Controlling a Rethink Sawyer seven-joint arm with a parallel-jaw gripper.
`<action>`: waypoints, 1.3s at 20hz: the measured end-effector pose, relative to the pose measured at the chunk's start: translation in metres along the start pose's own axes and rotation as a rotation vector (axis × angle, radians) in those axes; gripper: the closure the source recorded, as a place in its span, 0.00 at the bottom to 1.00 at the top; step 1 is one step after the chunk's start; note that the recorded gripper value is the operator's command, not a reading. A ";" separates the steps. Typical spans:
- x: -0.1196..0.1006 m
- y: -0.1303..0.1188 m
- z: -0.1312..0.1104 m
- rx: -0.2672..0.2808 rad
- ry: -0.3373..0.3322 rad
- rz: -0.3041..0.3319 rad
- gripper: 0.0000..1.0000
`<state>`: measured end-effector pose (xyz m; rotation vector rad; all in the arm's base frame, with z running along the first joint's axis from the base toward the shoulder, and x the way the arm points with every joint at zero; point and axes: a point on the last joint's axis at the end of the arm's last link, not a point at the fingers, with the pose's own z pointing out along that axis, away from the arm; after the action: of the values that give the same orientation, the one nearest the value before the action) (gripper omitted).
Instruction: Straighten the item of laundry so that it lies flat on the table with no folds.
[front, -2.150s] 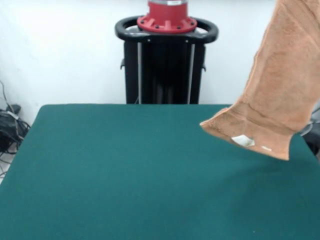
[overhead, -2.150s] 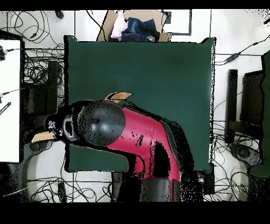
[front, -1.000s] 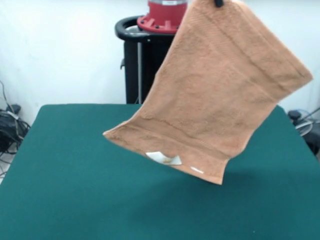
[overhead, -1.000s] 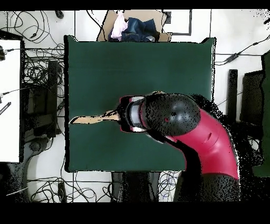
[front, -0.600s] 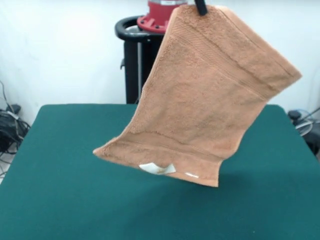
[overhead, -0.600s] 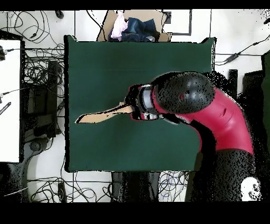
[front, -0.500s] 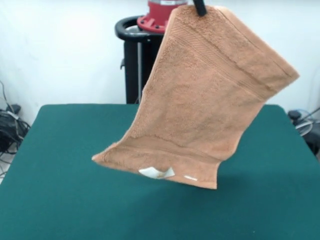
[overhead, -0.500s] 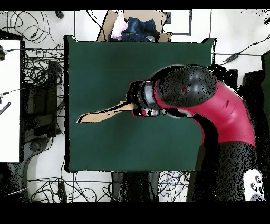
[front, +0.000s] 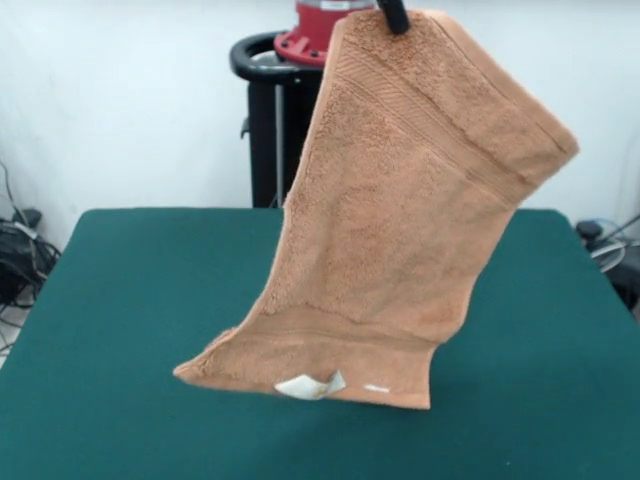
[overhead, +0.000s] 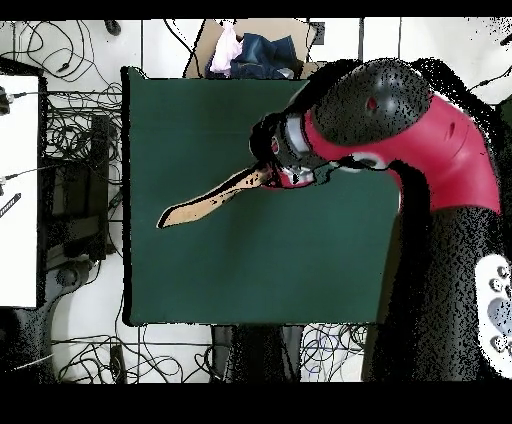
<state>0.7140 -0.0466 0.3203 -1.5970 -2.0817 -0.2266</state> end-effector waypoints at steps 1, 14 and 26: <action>-0.001 0.004 -0.003 0.004 0.003 -0.007 1.00; -0.016 0.041 -0.054 -0.014 0.002 -0.054 1.00; 0.003 0.043 -0.045 -0.113 -0.081 -0.064 1.00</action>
<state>0.7667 -0.0506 0.3534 -1.6310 -2.2193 -0.3116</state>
